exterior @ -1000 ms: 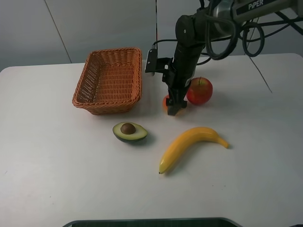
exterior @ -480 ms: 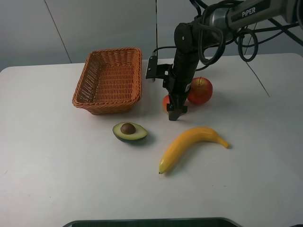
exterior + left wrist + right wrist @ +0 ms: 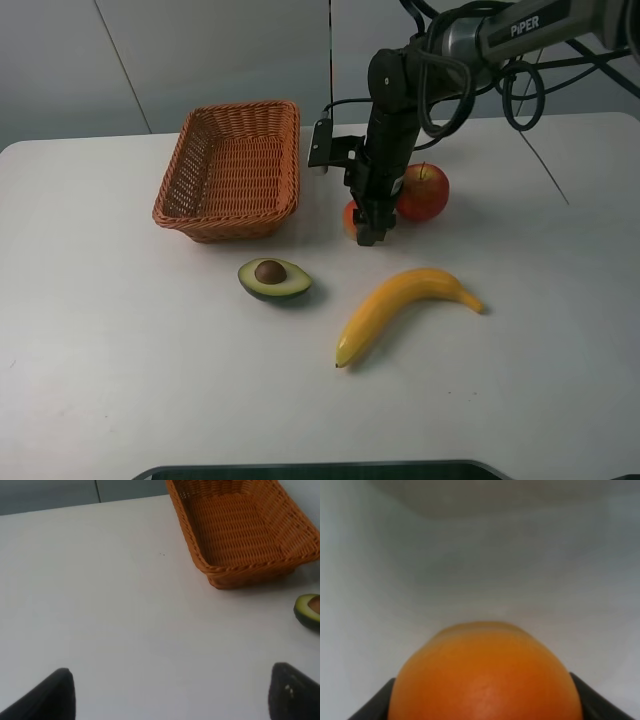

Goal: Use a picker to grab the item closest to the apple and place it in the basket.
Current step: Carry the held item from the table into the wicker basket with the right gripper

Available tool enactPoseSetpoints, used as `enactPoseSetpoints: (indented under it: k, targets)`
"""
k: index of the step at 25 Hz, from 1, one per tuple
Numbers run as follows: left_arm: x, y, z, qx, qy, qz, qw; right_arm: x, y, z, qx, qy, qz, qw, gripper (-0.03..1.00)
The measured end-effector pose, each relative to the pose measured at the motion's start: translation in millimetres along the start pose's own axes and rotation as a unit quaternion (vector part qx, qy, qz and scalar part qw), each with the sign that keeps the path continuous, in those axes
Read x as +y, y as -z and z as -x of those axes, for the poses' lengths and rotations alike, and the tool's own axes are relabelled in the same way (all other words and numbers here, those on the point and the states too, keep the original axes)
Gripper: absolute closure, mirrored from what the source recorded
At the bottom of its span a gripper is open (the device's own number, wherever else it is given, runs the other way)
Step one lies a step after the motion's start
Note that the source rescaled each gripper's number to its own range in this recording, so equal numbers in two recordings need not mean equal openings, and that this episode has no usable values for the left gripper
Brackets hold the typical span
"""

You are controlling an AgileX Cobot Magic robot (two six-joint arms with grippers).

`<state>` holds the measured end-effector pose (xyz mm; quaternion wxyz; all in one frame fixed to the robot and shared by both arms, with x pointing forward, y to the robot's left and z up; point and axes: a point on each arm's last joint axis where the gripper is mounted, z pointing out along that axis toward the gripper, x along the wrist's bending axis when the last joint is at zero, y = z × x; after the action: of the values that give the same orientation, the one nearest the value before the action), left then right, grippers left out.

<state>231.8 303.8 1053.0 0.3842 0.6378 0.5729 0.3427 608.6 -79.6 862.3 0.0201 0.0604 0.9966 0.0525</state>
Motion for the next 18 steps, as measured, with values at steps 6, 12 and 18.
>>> enactPoseSetpoints:
  k: [6,12,18]
  targets:
    - [0.0,0.0,0.0,0.000,0.000,0.000,1.000,0.0,0.0,0.0,0.000,0.002,0.000,1.000,0.97]
    - [0.0,0.0,0.0,0.000,0.000,0.000,1.000,-0.1,0.0,-0.2,0.001,0.002,-0.001,1.000,0.97]
    - [0.0,0.0,0.0,0.000,0.000,0.000,1.000,-0.5,0.0,-0.8,0.005,0.002,-0.003,1.000,0.97]
